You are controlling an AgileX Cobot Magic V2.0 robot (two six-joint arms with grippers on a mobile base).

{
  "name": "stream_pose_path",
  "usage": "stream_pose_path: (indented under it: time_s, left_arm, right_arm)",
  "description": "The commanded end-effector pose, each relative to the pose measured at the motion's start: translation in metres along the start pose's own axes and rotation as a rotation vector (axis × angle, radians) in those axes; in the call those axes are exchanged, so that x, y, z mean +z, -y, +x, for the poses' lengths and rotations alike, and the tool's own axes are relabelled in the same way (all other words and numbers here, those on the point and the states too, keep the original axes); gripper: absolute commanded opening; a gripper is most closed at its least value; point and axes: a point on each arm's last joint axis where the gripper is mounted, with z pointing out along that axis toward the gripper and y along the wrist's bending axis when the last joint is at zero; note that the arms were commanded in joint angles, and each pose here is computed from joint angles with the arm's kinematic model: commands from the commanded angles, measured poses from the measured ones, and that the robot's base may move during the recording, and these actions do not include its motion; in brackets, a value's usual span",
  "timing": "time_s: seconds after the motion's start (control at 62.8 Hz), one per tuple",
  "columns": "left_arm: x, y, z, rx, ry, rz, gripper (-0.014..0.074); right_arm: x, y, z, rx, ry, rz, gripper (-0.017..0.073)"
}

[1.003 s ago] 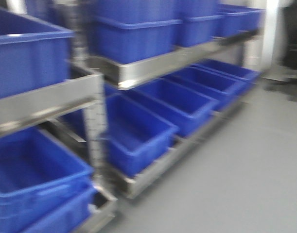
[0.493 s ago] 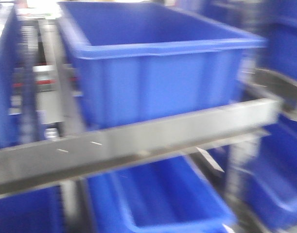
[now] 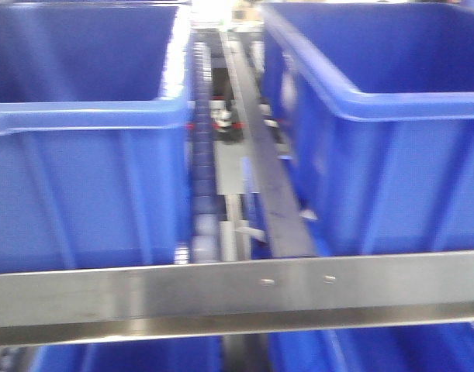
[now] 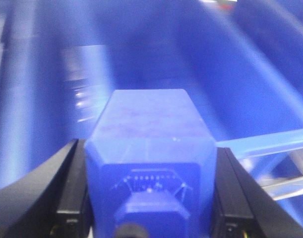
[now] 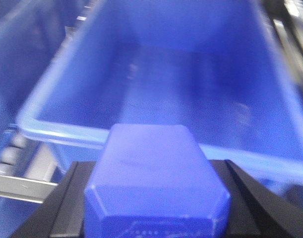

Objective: Pick and sort blue part to right shelf
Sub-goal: 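Drive the base up to the shelf of blue bins, then lower the left gripper into a blue bin and open it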

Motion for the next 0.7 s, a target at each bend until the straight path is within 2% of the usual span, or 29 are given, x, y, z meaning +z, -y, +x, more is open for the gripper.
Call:
stream_pose_path:
  time_s: [0.0, 0.684]
  left_arm:
    - [-0.0032, 0.0012, -0.0166, -0.007, 0.107, 0.010, 0.0262]
    - [-0.0032, 0.0012, -0.0166, -0.007, 0.107, 0.010, 0.0262]
  right_arm:
    - [-0.0029, 0.0002, -0.0169, -0.017, 0.108, 0.002, 0.0274]
    - [-0.0029, 0.0002, -0.0169, -0.017, 0.108, 0.002, 0.0274]
